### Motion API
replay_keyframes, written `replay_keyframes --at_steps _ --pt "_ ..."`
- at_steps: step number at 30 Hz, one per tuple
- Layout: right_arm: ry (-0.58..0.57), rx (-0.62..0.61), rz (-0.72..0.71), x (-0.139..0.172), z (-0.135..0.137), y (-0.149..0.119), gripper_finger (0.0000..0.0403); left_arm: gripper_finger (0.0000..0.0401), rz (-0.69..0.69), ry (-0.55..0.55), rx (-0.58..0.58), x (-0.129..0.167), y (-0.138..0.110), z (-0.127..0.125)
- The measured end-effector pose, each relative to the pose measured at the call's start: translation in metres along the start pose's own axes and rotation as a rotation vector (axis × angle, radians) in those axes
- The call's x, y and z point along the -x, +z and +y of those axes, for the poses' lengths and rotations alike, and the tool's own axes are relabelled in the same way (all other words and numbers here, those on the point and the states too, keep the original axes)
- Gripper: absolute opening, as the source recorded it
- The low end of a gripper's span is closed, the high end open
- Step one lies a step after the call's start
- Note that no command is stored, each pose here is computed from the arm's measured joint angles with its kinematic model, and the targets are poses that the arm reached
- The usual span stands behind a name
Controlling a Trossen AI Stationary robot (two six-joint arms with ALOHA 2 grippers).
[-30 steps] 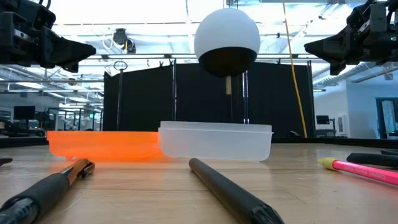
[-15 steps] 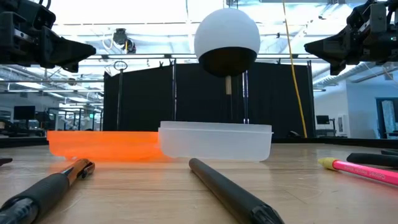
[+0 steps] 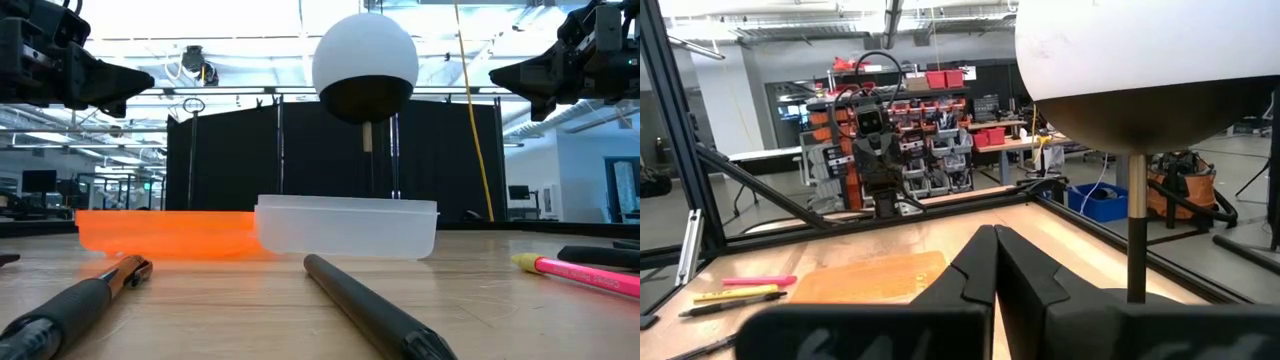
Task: Pick & place school supplies into a supply box
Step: Put the brown pencil into the supply box
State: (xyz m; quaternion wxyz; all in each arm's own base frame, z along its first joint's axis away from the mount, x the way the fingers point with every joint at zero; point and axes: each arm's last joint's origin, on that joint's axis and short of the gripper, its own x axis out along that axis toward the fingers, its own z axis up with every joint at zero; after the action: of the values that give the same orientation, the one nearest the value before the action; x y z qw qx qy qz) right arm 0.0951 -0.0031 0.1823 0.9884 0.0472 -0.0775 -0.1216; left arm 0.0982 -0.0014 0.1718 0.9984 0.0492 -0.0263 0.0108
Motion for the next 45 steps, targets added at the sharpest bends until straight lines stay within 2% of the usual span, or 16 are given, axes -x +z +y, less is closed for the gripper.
replay_keyframes --at_steps 2,8,14,18,21,24,27,30,32,35,39,43,45 --pt "0.000 -0.001 -0.002 0.000 0.000 0.000 0.0000 0.0058 -0.001 0.000 0.004 0.000 0.000 0.000" --pt "0.000 0.004 0.011 0.000 0.000 -0.001 0.0000 0.0058 -0.001 -0.001 0.127 0.000 0.000 0.000" --pt "0.000 0.011 -0.002 0.000 0.000 0.000 0.0000 0.0058 -0.004 -0.002 0.146 0.000 0.000 0.000" --pt "0.000 0.083 -0.110 0.001 0.000 0.011 0.0000 0.0058 -0.068 0.007 0.151 0.000 0.007 0.001" --pt "-0.001 0.068 -0.189 0.001 0.001 0.020 0.0000 0.0058 -0.037 0.007 0.129 0.000 0.004 0.001" --pt "-0.001 0.093 -0.083 -0.005 0.003 0.021 0.0000 0.0058 -0.007 0.007 0.097 0.000 0.001 0.000" --pt "-0.013 0.075 -0.044 -0.017 0.008 0.044 0.0000 0.0058 -0.013 0.018 0.082 0.000 0.002 0.001" --pt "-0.033 0.087 0.096 -0.039 0.019 0.063 0.0000 0.0058 -0.022 0.019 0.080 0.000 0.002 0.001" --pt "-0.041 0.093 0.188 -0.059 0.031 0.086 0.0000 0.0058 -0.022 0.019 0.080 0.000 0.002 0.001" --pt "-0.119 0.139 0.391 -0.092 0.054 0.117 0.0000 0.0058 -0.023 0.019 0.078 0.000 0.002 0.001" --pt "-0.288 0.189 0.588 -0.133 0.087 0.155 0.0000 0.0058 -0.025 0.031 0.042 0.000 0.003 0.001" --pt "-0.367 0.117 0.709 -0.165 0.118 0.188 0.0000 0.0058 -0.023 0.036 0.013 0.000 0.003 0.001" --pt "-0.378 0.032 0.798 -0.175 0.131 0.196 0.0000 0.0058 -0.021 0.036 0.018 0.000 0.002 0.001"
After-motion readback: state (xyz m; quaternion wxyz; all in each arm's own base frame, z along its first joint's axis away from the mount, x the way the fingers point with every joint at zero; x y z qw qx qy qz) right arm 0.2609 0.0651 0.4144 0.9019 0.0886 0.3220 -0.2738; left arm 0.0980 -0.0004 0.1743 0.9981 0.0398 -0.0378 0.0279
